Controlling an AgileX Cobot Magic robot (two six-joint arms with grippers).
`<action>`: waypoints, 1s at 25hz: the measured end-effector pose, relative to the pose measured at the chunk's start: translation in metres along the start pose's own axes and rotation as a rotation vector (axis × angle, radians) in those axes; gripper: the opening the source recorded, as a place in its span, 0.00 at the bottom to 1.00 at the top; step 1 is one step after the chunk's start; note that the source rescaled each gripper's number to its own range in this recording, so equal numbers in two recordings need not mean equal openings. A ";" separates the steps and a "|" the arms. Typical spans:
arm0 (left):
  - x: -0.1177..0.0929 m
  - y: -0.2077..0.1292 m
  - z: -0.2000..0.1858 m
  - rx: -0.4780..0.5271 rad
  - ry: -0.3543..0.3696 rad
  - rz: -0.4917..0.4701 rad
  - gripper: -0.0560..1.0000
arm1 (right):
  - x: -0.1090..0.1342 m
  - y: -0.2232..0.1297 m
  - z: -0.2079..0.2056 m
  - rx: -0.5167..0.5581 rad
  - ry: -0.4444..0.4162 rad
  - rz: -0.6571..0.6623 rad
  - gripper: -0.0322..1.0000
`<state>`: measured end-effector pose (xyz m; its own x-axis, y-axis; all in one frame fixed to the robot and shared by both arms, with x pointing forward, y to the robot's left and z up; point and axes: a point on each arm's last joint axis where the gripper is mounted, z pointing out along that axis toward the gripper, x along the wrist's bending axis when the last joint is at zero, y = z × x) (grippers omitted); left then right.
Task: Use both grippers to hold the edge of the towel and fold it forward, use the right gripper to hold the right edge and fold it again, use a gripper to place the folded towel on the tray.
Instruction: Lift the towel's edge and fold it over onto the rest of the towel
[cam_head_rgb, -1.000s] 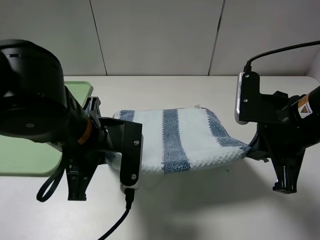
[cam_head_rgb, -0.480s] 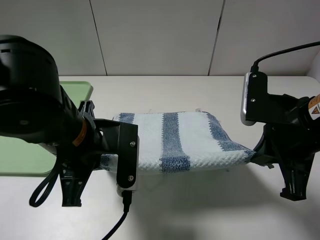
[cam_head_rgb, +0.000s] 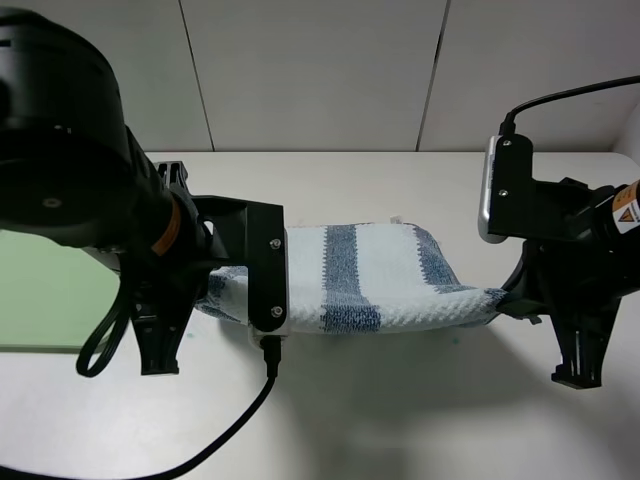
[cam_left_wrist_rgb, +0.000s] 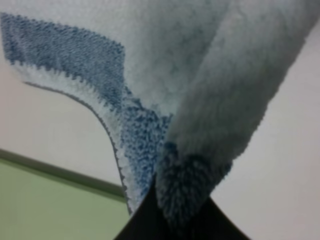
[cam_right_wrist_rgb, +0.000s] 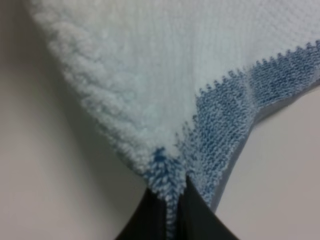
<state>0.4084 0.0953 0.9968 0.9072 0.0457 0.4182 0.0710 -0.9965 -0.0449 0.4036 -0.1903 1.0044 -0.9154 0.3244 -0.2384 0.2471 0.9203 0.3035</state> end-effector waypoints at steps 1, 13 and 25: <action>0.000 -0.001 0.000 0.006 0.003 0.003 0.05 | -0.002 0.002 0.001 0.000 -0.003 -0.001 0.03; 0.019 -0.016 0.013 0.051 -0.001 -0.098 0.05 | -0.029 0.032 0.017 0.035 0.006 -0.008 0.03; 0.048 -0.025 0.056 0.079 -0.029 -0.187 0.05 | -0.044 0.046 0.034 0.025 -0.018 -0.048 0.03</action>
<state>0.4737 0.1264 0.9676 0.8868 0.2324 0.3995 0.2702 -0.9620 -0.0401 0.4661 -0.1550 0.9978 -0.9205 0.2838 -0.2686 0.2115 0.9398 0.2683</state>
